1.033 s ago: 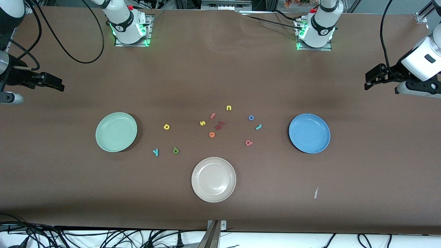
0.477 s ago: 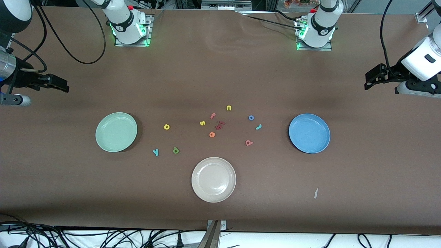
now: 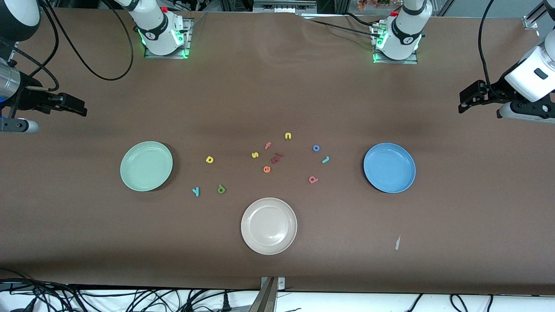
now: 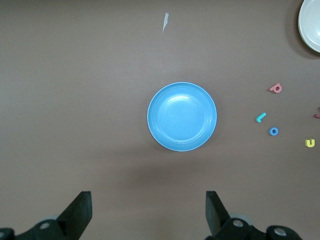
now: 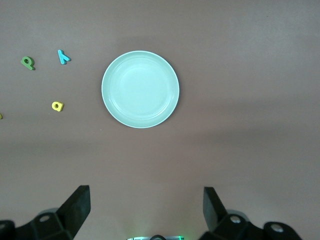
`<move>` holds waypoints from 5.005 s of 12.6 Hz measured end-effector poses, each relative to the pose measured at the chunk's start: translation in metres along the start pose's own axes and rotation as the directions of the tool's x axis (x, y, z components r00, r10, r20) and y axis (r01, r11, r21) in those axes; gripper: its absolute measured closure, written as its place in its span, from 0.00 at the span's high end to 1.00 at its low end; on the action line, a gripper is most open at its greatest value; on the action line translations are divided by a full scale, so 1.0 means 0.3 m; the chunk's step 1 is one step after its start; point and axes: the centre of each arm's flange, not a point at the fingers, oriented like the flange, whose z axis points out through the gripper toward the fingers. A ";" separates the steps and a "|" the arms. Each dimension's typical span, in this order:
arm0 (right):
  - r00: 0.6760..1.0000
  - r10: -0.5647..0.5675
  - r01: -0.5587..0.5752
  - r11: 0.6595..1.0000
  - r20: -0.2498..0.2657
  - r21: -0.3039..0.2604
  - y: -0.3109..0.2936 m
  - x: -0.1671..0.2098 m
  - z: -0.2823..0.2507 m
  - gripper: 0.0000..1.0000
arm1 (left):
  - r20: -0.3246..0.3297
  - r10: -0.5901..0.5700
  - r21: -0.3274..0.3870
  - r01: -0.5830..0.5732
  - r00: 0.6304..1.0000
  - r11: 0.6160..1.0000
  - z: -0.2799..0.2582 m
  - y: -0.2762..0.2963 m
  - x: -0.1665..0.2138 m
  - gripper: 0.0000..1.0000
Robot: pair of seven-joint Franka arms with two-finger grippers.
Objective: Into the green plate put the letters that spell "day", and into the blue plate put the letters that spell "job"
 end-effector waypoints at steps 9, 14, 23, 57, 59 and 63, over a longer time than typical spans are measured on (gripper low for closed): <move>1.000 0.002 -0.002 1.000 0.003 0.000 0.003 0.002 0.005 1.00 | 0.006 0.002 0.000 -0.002 1.000 1.000 0.002 0.004 -0.002 1.00; 1.000 0.003 -0.003 1.000 0.005 -0.001 0.005 0.004 0.009 1.00 | 0.006 0.002 0.000 -0.002 1.000 1.000 0.002 0.004 -0.002 1.00; 1.000 0.005 -0.005 1.000 0.008 -0.001 0.008 0.006 0.013 1.00 | 0.006 0.002 0.000 -0.002 1.000 1.000 0.002 0.004 -0.002 1.00; 1.000 0.011 -0.011 1.000 0.010 -0.001 0.020 0.009 0.018 1.00 | 0.006 0.002 0.000 -0.002 1.000 1.000 0.001 0.004 -0.002 1.00; 1.000 0.011 -0.011 1.000 0.007 -0.001 0.020 0.013 0.021 1.00 | 0.006 0.002 0.000 -0.002 1.000 1.000 0.001 0.004 -0.002 1.00; 1.000 0.007 -0.007 1.000 -0.001 -0.003 0.008 0.036 0.043 1.00 | 0.006 0.003 0.000 -0.003 1.000 1.000 0.001 0.005 -0.002 1.00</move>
